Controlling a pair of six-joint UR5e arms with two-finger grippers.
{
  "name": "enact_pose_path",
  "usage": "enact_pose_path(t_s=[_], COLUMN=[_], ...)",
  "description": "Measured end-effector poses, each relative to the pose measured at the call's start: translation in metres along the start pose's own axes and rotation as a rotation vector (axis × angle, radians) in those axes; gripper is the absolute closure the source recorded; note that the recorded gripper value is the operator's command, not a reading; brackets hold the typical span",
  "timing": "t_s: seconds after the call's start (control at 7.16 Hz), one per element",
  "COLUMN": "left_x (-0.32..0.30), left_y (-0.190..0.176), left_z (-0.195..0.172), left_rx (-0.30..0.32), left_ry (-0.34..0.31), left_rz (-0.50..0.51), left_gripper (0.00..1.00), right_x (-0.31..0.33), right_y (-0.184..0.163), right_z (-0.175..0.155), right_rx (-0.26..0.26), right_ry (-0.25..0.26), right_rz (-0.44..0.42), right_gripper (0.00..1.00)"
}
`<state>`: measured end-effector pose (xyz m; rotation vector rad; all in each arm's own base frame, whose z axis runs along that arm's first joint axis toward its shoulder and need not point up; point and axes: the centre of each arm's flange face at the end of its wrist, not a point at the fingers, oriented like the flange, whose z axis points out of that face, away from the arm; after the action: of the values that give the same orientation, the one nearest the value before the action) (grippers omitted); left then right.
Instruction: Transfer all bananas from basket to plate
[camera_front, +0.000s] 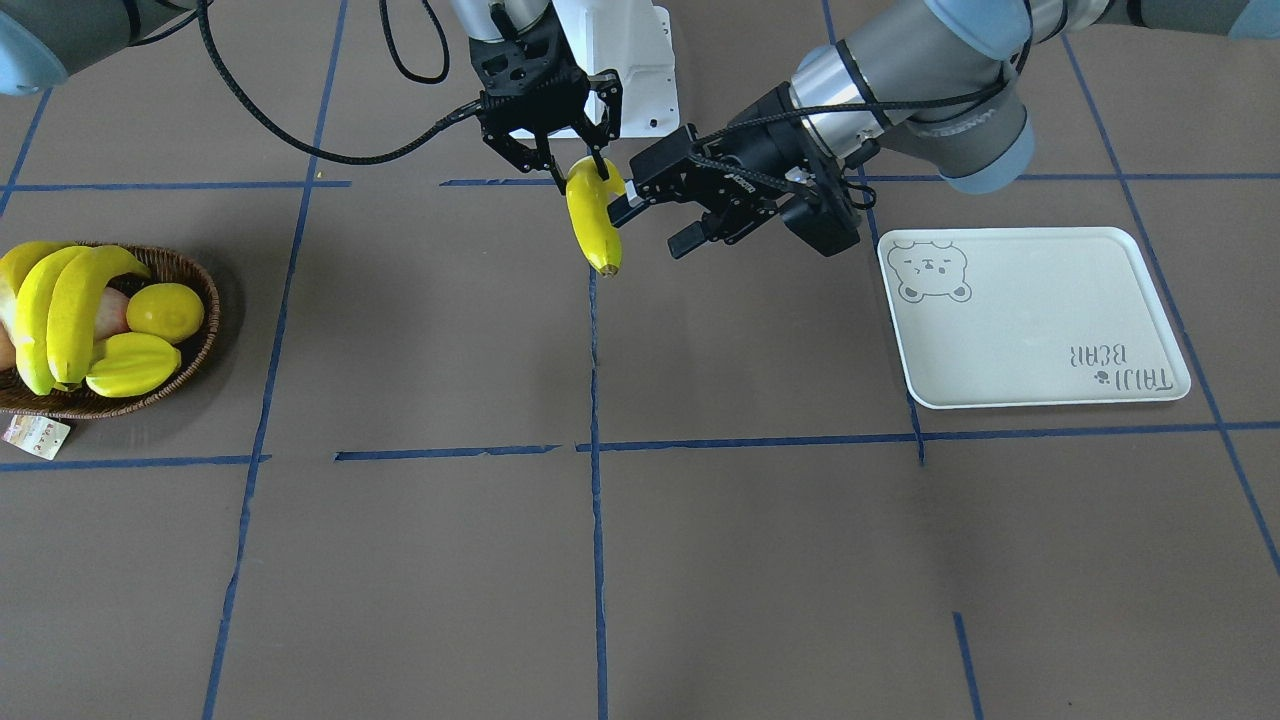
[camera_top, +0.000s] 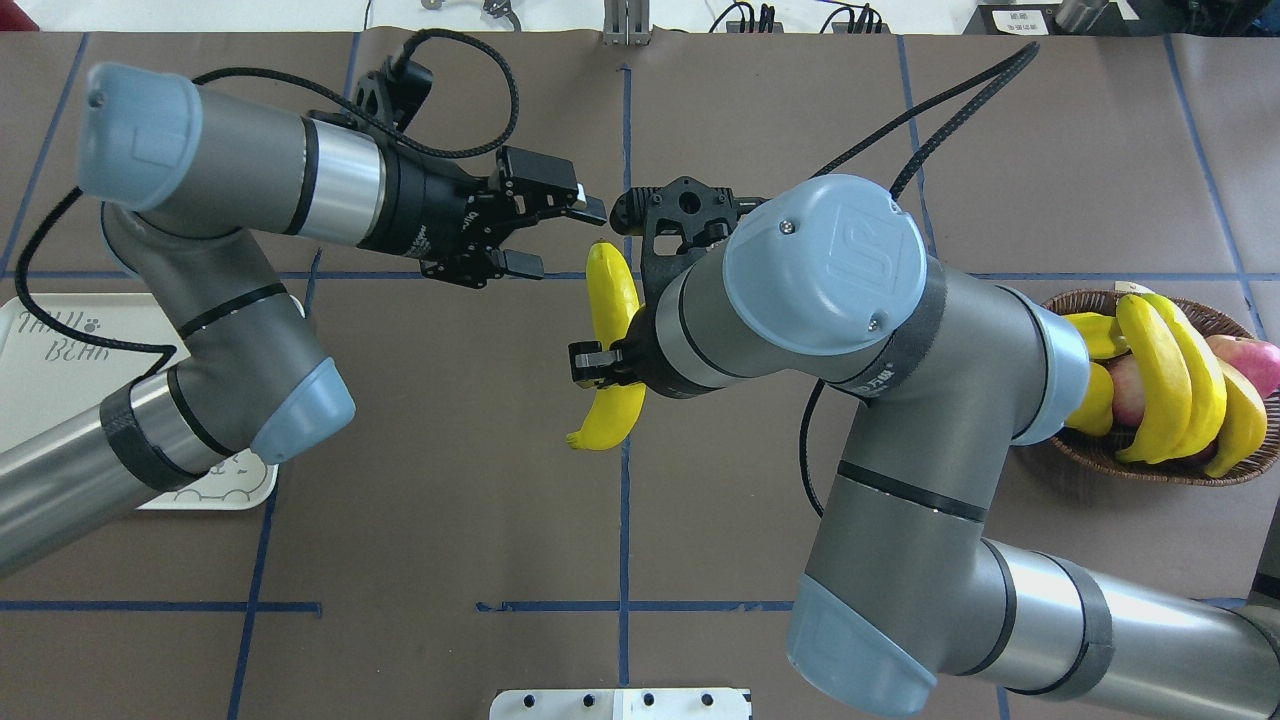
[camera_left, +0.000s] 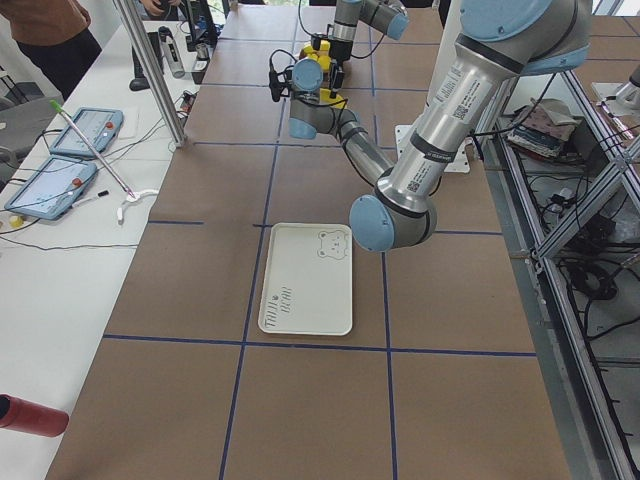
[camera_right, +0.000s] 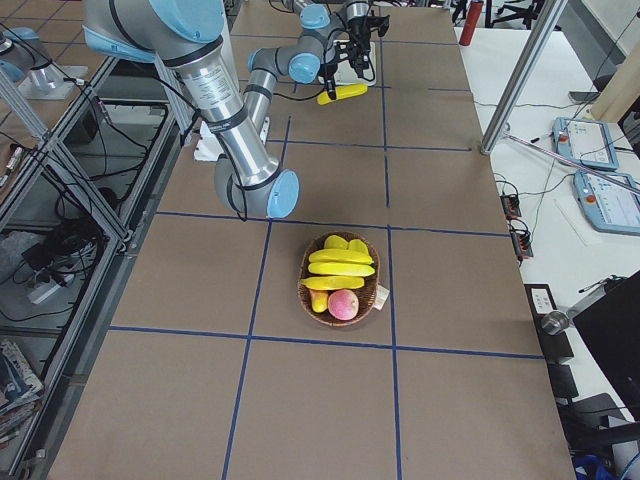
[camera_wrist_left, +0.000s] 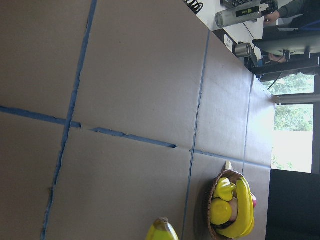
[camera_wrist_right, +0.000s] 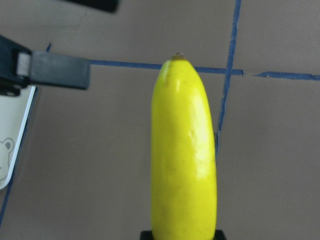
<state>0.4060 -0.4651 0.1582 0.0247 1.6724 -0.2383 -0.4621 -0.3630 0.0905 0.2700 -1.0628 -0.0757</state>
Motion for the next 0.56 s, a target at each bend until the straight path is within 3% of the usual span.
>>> enact_pose_path(t_s=[0.56], left_x=[-0.011], left_y=[0.035], left_z=[0.037], left_rx=[-0.021], left_ry=[-0.006], left_rz=[-0.011], left_gripper=[0.07], right_x=[-0.008], right_y=[-0.002], right_z=[-0.006], right_rx=[0.006], right_ry=[-0.016], right_rz=[-0.002], right_gripper=[1.00])
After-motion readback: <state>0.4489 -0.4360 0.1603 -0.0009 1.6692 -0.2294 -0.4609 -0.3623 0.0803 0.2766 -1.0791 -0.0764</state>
